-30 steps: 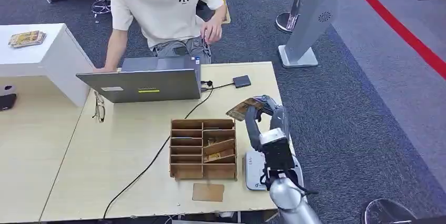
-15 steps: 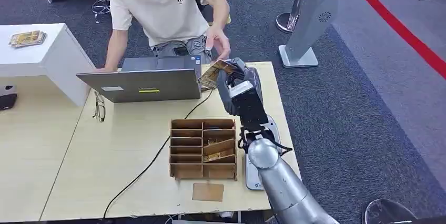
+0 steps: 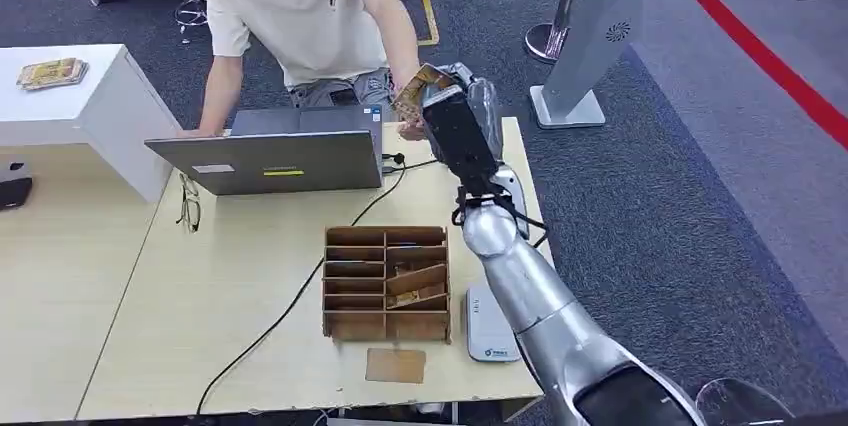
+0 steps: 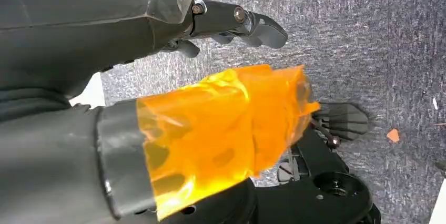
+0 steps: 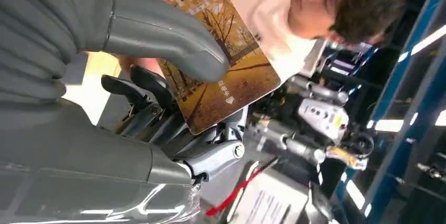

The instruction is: Pass the card to the sensor for recognition and then transmit it.

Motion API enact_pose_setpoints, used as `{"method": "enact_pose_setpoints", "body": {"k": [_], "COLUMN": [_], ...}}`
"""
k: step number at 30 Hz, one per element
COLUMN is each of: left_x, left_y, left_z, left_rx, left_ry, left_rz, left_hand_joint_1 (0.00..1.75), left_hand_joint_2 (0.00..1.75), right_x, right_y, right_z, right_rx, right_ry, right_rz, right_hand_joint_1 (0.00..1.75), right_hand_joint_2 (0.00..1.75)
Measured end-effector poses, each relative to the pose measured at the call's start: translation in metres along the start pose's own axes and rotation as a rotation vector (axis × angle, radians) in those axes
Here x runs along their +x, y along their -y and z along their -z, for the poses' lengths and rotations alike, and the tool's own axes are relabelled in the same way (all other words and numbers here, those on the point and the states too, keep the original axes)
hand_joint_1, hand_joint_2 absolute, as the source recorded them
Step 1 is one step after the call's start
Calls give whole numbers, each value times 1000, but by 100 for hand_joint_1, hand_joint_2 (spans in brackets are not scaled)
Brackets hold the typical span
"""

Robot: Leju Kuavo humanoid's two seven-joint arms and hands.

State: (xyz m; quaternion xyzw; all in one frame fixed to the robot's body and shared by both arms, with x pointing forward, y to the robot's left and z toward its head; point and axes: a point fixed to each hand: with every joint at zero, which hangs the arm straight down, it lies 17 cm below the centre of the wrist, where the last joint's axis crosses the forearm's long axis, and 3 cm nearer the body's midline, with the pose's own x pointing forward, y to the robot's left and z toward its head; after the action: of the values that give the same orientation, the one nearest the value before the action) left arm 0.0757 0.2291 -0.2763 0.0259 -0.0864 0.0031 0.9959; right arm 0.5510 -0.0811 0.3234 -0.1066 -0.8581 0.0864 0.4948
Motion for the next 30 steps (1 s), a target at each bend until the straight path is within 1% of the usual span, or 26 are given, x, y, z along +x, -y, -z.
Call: {"method": "enact_pose_setpoints", "body": {"k": [3, 4, 5, 6, 7, 8, 11, 17, 22, 30], "left_x": [0, 0, -1, -2, -2, -2, -2, -2, -3, -11], "left_y": [0, 1, 1, 1, 2, 2, 3, 4, 5, 7], "left_z": [0, 0, 0, 0, 0, 0, 0, 0, 0, -1], "left_rx": [-2, -3, -4, -5, -7, -7, -12, -17, -25, -28], "left_ry": [-2, -3, -5, -6, -7, -7, -8, -10, -13, -28], "left_rz": [10, 12, 14, 16, 19, 20, 28, 33, 29, 3], "left_hand_joint_1": [0, 0, 0, 0, 0, 0, 0, 0, 0, 0], "left_hand_joint_2": [0, 0, 0, 0, 0, 0, 0, 0, 0, 0], "right_x": [-11, -14, -17, -19, -22, -24, -30, -36, -30, -1], "right_y": [4, 5, 5, 5, 5, 5, 2, -2, -12, -17], "right_z": [5, 5, 5, 4, 3, 2, -1, -5, -14, -40], "right_rx": [-11, -14, -16, -16, -17, -18, -6, 12, 36, 24], "right_ry": [-2, -2, 2, 4, 5, 9, 16, 10, 14, 44], "right_rz": [-72, -97, -130, -157, -182, -216, -282, -298, -204, 46], "right_hand_joint_1": [175, 169, 93, 93, 3, 0, 0, 0, 0, 0], "right_hand_joint_2": [175, 175, 175, 175, 175, 175, 175, 175, 175, 175]}}
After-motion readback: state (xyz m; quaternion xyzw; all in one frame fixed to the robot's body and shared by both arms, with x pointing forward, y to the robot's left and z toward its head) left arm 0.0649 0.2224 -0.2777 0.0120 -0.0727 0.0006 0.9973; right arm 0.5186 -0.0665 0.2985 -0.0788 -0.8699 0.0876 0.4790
